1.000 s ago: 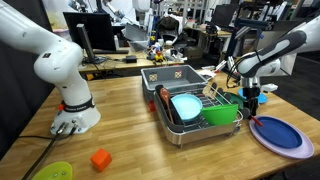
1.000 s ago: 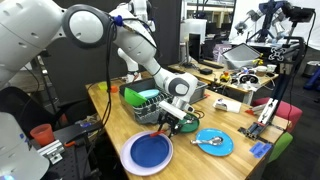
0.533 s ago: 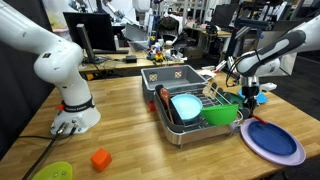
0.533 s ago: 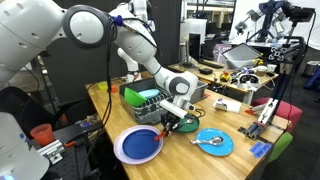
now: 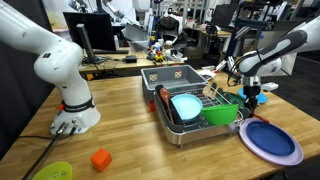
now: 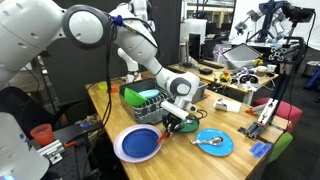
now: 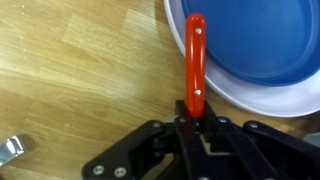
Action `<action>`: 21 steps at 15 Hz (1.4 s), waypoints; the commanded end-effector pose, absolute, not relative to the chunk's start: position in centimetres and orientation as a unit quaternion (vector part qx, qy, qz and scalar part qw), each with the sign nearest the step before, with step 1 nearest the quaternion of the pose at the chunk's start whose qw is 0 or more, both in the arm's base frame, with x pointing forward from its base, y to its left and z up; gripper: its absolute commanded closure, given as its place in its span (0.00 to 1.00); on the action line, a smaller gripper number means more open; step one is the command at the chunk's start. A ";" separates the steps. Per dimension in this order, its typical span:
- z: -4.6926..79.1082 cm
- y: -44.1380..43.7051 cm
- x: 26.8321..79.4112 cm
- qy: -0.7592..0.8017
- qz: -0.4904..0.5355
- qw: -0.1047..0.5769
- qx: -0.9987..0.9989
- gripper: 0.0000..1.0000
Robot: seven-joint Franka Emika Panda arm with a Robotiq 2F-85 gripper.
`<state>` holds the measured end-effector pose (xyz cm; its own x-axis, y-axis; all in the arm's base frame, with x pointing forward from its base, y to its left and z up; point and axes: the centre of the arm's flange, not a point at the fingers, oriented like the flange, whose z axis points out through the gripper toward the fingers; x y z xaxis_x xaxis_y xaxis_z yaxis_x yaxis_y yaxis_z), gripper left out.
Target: Pick the knife and put it on the blue cup
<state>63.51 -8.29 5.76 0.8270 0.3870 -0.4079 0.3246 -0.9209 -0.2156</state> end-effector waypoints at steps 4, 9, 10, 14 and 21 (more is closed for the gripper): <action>7.5 -10.9 60.6 -0.178 0.210 0.069 -0.959 0.96; 9.6 -12.3 57.1 -0.222 0.235 0.065 -0.944 0.96; 10.1 -12.5 56.3 -0.236 0.241 0.058 -0.939 0.96; 11.7 -13.1 54.0 -0.312 0.267 0.035 -0.911 0.96; 10.8 -12.2 51.2 -0.439 0.324 0.040 -0.837 0.96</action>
<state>52.50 -12.57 10.42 0.5029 0.6988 -0.5087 0.6474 -0.6945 -0.3140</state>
